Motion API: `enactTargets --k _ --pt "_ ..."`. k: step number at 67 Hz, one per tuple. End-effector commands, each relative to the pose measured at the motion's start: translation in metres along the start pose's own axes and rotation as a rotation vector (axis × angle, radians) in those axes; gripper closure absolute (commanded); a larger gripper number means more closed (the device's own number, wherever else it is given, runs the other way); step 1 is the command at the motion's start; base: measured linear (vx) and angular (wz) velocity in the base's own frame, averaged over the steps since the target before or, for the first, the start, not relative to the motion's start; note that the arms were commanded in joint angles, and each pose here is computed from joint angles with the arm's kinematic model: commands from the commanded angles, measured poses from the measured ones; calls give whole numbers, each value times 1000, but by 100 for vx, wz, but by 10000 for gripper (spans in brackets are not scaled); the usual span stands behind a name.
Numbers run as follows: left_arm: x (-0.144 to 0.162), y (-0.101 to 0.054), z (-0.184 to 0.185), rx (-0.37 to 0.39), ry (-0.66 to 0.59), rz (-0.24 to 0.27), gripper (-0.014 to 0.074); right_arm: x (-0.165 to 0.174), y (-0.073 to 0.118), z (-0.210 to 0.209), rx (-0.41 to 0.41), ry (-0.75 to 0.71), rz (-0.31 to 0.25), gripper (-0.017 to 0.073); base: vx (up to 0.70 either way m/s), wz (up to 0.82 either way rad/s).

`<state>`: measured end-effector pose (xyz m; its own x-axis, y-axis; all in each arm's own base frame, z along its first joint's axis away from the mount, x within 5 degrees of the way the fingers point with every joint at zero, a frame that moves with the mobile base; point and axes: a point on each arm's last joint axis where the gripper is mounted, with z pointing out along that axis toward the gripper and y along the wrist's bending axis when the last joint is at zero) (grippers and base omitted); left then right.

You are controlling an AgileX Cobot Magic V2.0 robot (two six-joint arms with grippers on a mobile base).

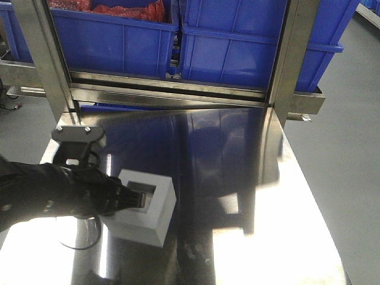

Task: Sort gray base to blue bin
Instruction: 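Close the left gripper on the gray block's rim, then lift the gray block with the left gripper toward the robot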

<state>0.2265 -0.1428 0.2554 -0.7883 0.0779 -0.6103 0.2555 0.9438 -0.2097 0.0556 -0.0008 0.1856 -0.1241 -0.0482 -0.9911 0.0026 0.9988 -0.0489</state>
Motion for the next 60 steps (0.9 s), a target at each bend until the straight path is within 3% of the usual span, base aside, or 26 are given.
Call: enactTargets --k 1,22,43,60 --pt "-13 -5 -34 77 -214 50 601 -5 0 0 7 -77 -15 564 0 0" --pt "17 7 -99 197 -575 139 601 -5 0 0 7 -77 -15 564 0 0" --pt "59 26 -139 212 -747 205 601 -5 0 0 7 -74 -15 564 0 0" --pt "98 42 -139 212 -794 225 601 -5 0 0 7 -75 -15 564 0 0"
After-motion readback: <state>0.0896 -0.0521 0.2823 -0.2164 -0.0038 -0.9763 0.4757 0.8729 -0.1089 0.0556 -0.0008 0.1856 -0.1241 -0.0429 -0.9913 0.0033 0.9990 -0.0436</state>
